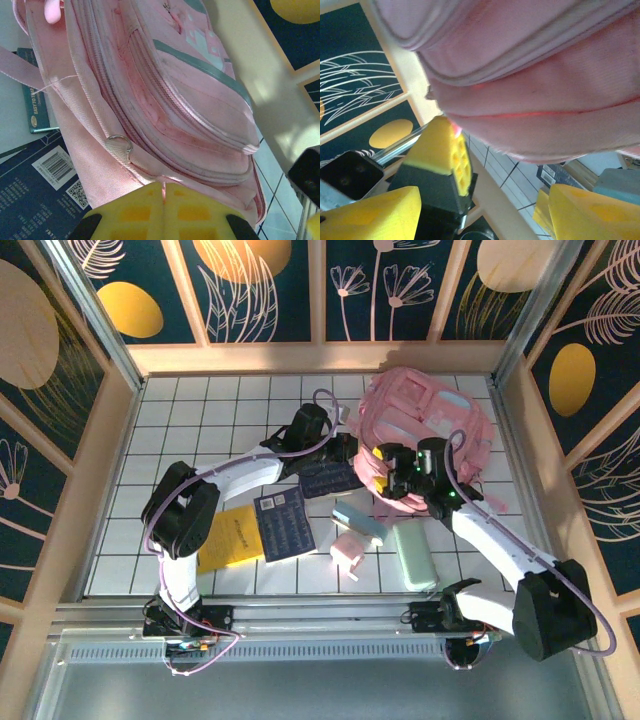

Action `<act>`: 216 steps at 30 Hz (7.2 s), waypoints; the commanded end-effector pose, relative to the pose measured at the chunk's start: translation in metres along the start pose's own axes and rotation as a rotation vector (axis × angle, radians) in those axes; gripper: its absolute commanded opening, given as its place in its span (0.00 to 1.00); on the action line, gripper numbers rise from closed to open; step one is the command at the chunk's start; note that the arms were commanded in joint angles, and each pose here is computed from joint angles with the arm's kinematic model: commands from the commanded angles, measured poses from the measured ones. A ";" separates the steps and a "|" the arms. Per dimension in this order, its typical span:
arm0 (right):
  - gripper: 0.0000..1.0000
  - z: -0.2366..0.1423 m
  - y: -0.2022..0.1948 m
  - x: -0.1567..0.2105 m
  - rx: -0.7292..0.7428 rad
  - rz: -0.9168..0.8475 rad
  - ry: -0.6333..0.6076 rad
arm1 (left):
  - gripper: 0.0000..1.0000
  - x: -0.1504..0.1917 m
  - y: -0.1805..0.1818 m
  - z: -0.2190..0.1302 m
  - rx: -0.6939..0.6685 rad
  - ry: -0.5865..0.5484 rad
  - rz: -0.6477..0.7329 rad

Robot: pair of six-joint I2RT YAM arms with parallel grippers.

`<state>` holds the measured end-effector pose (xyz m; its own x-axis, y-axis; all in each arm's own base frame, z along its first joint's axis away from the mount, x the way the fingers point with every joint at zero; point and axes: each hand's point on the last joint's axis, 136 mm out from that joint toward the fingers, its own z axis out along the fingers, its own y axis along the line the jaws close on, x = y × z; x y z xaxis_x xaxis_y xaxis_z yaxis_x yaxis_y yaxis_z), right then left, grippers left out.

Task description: Pack the student bag

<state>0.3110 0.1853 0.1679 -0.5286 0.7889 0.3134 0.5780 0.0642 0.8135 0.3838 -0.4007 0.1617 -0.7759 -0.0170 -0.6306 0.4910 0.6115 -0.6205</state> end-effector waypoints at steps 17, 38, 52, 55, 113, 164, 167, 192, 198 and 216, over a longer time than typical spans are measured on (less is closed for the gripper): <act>0.42 0.025 0.019 -0.031 -0.037 0.010 -0.070 | 0.00 -0.022 -0.039 -0.024 0.107 -0.085 0.063; 0.00 -0.004 0.075 -0.048 -0.082 -0.175 -0.189 | 0.00 -0.022 -0.026 -0.018 0.050 -0.096 0.078; 0.00 -0.065 0.128 -0.044 -0.161 -0.277 -0.189 | 0.00 -0.067 -0.025 -0.008 0.002 -0.204 0.111; 0.00 -0.084 0.141 -0.048 -0.185 -0.298 -0.221 | 0.00 -0.074 -0.025 -0.004 0.003 -0.220 0.106; 0.00 -0.038 0.211 -0.019 -0.199 -0.547 -0.107 | 0.88 -0.104 -0.042 -0.068 0.221 -0.222 -0.368; 0.65 -0.067 0.128 0.003 0.649 -1.762 -0.314 | 0.00 -0.188 -0.040 0.012 0.435 -0.212 -0.822; 0.66 -0.057 0.120 -0.010 0.689 -1.780 -0.343 | 0.00 -0.185 -0.039 0.015 0.431 -0.197 -0.818; 0.23 -0.011 0.113 -0.074 0.710 -1.626 -0.356 | 0.00 -0.188 -0.037 0.019 0.427 -0.192 -0.791; 0.00 -0.019 0.137 -0.083 0.665 -1.561 -0.419 | 0.09 -0.191 -0.038 0.017 0.404 -0.204 -0.734; 0.00 -0.113 0.221 -0.135 0.378 -1.092 -0.702 | 0.99 -0.201 -0.045 -0.104 0.190 -0.441 -0.291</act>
<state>0.4405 0.0403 0.3197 -0.5812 0.1923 -0.7907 0.1939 0.9764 0.0950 0.4809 -0.3578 0.3383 -0.7543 -0.4994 -0.4262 0.2654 0.3618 -0.8937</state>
